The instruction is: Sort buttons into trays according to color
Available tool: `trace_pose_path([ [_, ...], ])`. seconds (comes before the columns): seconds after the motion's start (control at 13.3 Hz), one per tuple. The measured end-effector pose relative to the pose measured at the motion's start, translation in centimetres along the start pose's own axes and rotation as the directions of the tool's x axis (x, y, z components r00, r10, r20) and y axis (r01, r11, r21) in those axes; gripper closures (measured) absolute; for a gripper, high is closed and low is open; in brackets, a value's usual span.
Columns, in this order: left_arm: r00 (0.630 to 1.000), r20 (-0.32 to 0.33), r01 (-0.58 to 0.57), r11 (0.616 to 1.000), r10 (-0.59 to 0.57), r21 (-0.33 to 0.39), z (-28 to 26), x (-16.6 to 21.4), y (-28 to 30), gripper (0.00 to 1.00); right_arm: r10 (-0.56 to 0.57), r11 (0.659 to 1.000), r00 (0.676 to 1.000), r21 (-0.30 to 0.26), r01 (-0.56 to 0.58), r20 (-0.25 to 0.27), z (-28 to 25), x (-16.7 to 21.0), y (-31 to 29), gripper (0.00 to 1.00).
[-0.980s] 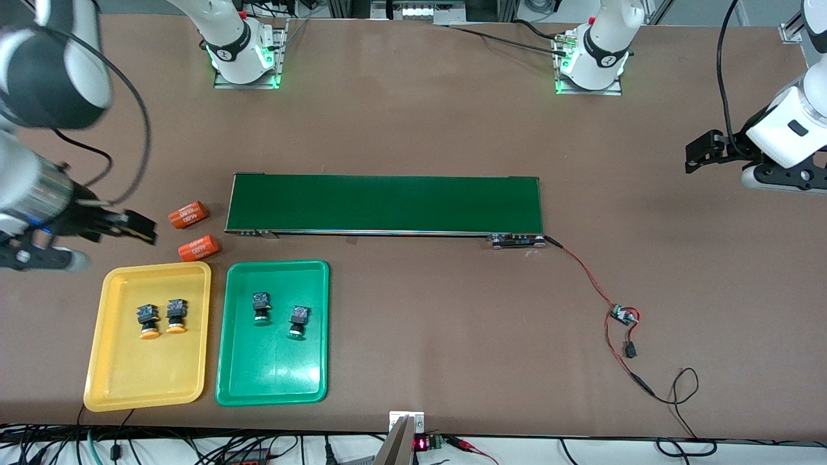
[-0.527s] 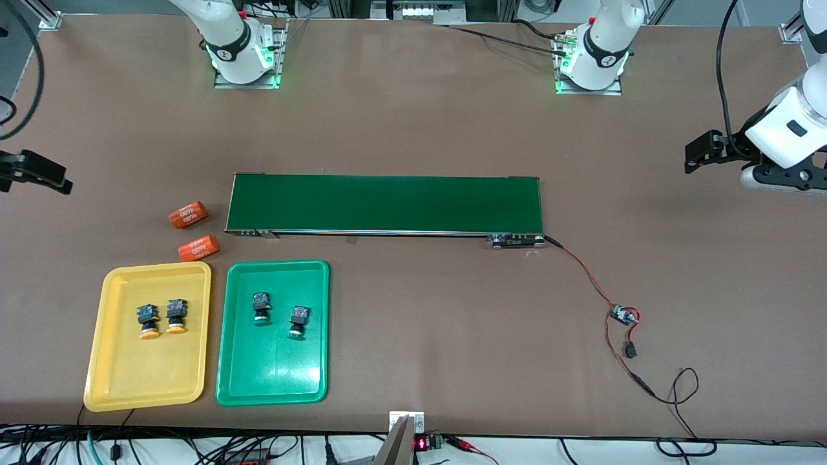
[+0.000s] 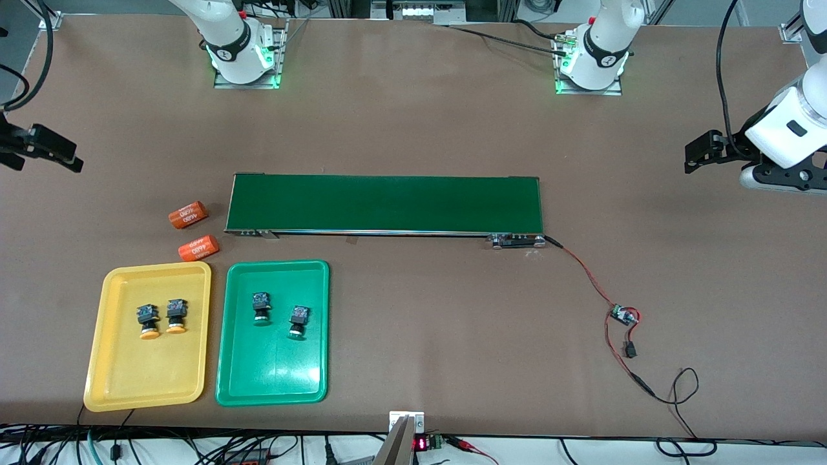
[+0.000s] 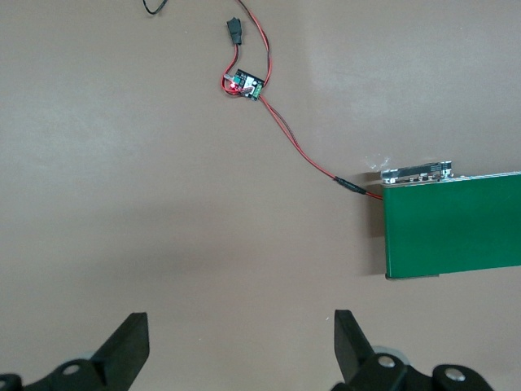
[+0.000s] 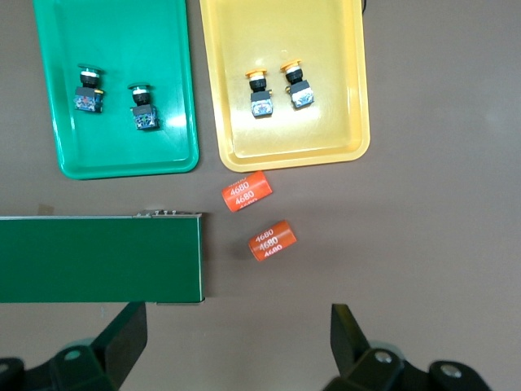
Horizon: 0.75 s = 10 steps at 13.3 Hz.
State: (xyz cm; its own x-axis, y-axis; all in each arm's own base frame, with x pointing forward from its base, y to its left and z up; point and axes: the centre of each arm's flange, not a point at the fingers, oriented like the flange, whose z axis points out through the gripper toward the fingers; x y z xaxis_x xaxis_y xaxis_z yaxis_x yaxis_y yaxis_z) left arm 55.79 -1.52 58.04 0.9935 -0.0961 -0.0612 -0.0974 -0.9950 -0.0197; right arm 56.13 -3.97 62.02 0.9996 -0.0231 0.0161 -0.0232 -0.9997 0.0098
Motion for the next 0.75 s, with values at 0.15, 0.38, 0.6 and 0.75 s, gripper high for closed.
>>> trace_pose_path([
  [0.15,1.000,0.000,0.002,1.000,-0.002,0.000,0.00,-0.01,-0.11,0.00,-0.006,1.000,1.000,0.004,0.006,-0.004,-0.42,-0.80,-0.24,0.00],
  [0.38,1.000,0.000,0.006,1.000,-0.006,0.000,0.01,-0.02,-0.34,0.00,-0.012,1.000,1.000,0.005,0.012,0.000,-0.42,-0.97,-0.63,0.00],
  [0.6,1.000,0.000,0.007,1.000,-0.007,0.000,0.01,-0.03,-0.40,0.00,-0.014,1.000,1.000,0.005,0.014,0.002,-0.35,-0.98,-0.75,0.00],
  [0.75,1.000,0.000,0.007,1.000,-0.007,0.000,0.01,-0.03,-0.40,0.00,-0.013,1.000,1.000,0.005,0.013,0.002,-0.35,-0.98,-0.73,0.00],
])
